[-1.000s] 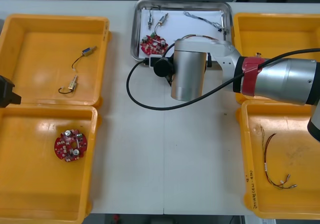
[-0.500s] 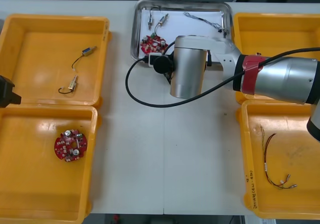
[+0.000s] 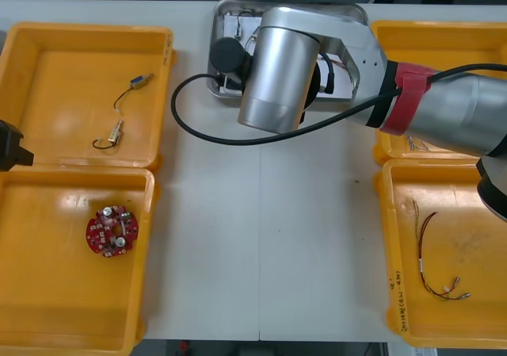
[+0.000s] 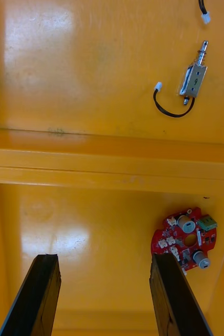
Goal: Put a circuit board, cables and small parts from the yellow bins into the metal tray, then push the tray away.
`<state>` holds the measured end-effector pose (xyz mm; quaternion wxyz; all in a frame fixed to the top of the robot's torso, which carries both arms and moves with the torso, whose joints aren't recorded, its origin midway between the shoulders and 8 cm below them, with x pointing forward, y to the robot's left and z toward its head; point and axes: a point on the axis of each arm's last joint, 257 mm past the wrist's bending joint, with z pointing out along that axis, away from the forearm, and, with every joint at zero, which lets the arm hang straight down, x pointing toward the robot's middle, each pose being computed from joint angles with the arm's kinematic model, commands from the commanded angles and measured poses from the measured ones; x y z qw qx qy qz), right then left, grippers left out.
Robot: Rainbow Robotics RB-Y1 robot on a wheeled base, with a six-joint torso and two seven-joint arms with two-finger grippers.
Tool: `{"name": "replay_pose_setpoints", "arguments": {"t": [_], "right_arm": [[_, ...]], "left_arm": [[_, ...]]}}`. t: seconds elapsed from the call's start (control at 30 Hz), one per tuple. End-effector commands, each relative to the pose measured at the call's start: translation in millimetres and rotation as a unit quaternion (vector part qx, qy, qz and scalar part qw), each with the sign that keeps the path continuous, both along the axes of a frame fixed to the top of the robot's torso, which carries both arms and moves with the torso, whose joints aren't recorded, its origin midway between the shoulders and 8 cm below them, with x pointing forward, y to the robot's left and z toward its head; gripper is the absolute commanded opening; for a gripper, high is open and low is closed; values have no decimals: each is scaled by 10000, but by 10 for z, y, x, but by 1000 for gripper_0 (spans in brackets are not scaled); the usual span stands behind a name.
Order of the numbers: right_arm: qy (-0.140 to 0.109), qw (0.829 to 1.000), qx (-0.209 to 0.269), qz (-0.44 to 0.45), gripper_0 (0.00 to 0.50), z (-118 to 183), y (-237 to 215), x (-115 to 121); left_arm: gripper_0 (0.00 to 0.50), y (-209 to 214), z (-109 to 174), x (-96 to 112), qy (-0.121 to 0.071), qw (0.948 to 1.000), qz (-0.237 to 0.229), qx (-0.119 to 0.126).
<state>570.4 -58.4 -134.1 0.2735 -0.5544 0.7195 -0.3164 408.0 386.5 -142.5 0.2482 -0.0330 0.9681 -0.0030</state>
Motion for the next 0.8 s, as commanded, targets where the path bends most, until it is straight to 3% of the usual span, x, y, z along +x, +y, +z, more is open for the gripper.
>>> {"name": "replay_pose_setpoints", "arguments": {"t": [0.03, 0.33, 0.63, 0.8], "right_arm": [[142, 9984, 540, 55, 500, 275, 217, -318], [606, 9894, 1168, -614, 500, 411, -122, -784], [501, 9694, 2258, -817, 500, 720, -182, -775], [441, 9638, 2414, -1042, 500, 770, -344, -718]], "left_arm": [[500, -56, -88, -33, 75, 9990, -425, 139], [500, -56, -88, -33, 75, 9990, -425, 139], [500, -56, -88, -33, 75, 9990, -425, 139], [500, -56, -88, -33, 75, 9990, -425, 139]]}}
